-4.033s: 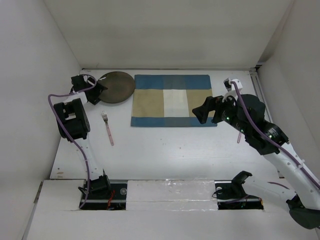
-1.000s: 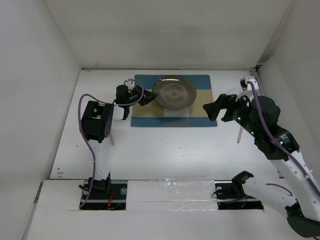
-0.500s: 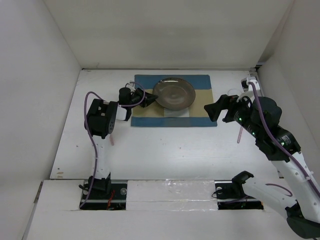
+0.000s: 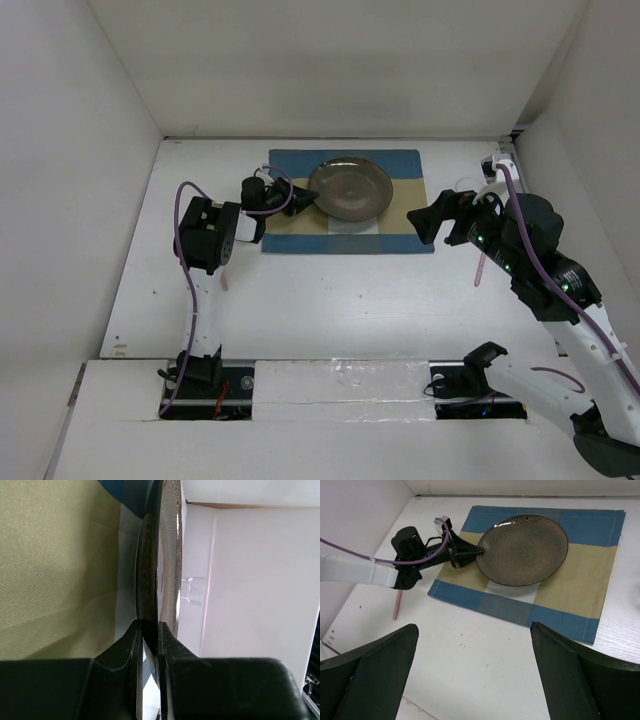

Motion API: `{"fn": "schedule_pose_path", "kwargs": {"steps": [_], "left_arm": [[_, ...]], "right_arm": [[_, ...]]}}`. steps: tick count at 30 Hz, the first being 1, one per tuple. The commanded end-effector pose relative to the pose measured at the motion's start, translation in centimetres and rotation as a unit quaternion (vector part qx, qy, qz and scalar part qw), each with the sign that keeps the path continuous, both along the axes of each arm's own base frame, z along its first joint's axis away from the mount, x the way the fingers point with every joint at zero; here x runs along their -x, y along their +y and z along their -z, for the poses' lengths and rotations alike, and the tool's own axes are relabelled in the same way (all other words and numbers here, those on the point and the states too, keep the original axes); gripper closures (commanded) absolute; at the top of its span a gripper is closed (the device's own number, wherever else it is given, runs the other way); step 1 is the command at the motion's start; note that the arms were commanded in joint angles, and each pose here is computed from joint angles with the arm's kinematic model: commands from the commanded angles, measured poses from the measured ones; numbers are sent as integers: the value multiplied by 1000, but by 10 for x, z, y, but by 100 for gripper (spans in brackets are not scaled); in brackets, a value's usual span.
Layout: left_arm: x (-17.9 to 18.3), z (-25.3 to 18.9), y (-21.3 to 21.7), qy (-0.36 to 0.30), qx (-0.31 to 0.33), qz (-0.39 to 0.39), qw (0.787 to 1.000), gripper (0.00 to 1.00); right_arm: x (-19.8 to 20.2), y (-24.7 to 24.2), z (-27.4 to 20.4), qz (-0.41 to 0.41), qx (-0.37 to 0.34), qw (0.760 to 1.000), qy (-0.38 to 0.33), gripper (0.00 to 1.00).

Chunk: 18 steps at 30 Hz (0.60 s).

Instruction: Set the dinner table for one person

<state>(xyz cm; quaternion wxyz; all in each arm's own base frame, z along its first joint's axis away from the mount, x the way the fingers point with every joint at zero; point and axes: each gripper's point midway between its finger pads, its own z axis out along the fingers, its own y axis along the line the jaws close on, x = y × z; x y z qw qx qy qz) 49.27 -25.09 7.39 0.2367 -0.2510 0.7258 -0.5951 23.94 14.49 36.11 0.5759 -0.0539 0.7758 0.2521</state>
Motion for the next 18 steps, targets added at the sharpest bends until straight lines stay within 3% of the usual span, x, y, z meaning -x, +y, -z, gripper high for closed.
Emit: {"fn": "schedule_pose_path", "kwargs": {"steps": [1, 5, 9, 11, 18], "left_arm": [[-3, -104, -9, -156, 68, 25, 985, 100], [-1, -103, -7, -149, 66, 20, 986, 100], [0, -98, -6, -136, 54, 15, 989, 92], [0, -100, -6, -139, 51, 15, 989, 81], [0, -94, -5, -118, 25, 12, 993, 58]], "right_arm": [[0, -1, -13, -3, -6, 1000, -25, 0], [1, 1, -13, -8, -7, 1000, -25, 0], [1, 1, -13, -8, -7, 1000, -25, 0], [1, 1, -13, -8, -7, 1000, -25, 0], [2, 2, -13, -12, -7, 1000, -24, 0]]}}
